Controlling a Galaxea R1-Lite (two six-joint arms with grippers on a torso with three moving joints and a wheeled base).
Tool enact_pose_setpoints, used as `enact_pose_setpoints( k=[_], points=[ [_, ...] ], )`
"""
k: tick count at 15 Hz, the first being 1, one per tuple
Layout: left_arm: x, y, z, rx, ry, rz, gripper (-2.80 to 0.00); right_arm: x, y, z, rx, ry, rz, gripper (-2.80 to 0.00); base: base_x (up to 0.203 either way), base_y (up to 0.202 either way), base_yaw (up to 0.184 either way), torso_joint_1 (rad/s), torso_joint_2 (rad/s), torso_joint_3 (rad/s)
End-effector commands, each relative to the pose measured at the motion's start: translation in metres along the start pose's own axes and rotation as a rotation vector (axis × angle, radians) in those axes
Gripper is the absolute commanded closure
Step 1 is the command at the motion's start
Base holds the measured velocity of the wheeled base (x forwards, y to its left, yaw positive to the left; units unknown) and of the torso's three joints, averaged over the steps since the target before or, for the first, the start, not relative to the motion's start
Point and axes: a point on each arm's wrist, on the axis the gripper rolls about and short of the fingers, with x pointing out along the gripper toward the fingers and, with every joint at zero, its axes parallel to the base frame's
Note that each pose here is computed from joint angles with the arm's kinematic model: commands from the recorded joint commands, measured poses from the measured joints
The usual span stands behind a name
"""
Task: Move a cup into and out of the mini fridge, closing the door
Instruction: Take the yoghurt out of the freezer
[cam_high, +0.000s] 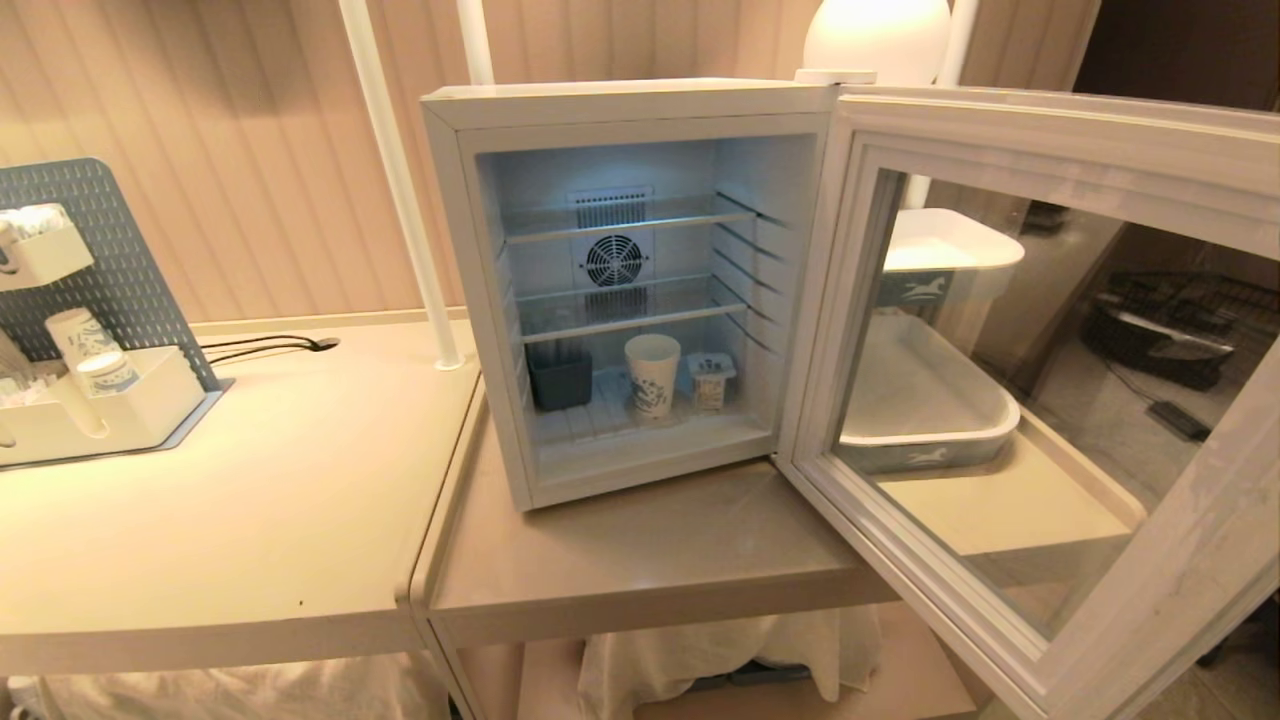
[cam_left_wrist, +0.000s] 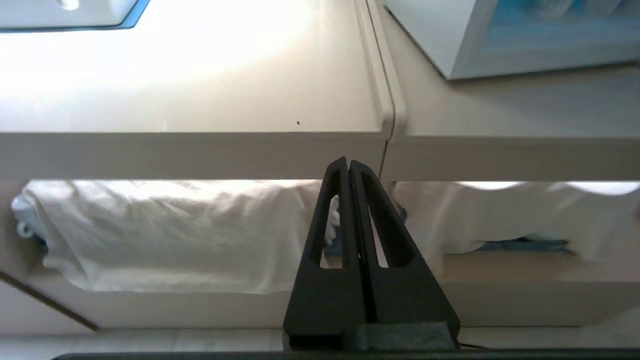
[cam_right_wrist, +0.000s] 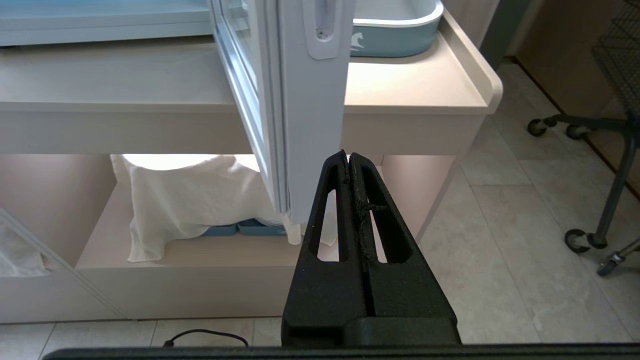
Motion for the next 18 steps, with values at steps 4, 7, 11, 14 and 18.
enact_pose_setpoints(
  k=[4,7,11,14,18],
  points=[
    [0.0189,-0.0027,-0.0191,0.051,-0.098,-0.078,0.0,0.0006,-0.0001,-0.0012,0.021,0.006,-0.005,0.0,0.0,0.0,0.0,0.0,0.0,0.0],
    [0.0189,-0.0027,-0.0189,0.063,-0.1,-0.077,0.0,0.0015,0.0,-0.0032,0.05,0.017,-0.008,0.0,0.0,0.0,0.0,0.0,0.0,0.0],
    [0.0189,-0.0027,-0.0189,0.076,-0.101,-0.08,0.0,0.0014,-0.0001,-0.0031,0.049,0.019,-0.011,0.0,0.0,0.0,0.0,0.0,0.0,0.0],
    [0.0189,-0.003,-0.0188,0.094,-0.103,-0.089,0.0,0.0014,0.0,-0.0031,0.049,0.019,-0.01,0.0,0.0,0.0,0.0,0.0,0.0,0.0],
    [0.0189,-0.0029,-0.0188,0.092,-0.103,-0.088,0.0,0.0013,0.0,-0.0031,0.049,0.016,-0.01,0.0,-0.001,0.07,0.004,0.003,0.0,0.001]
  ],
)
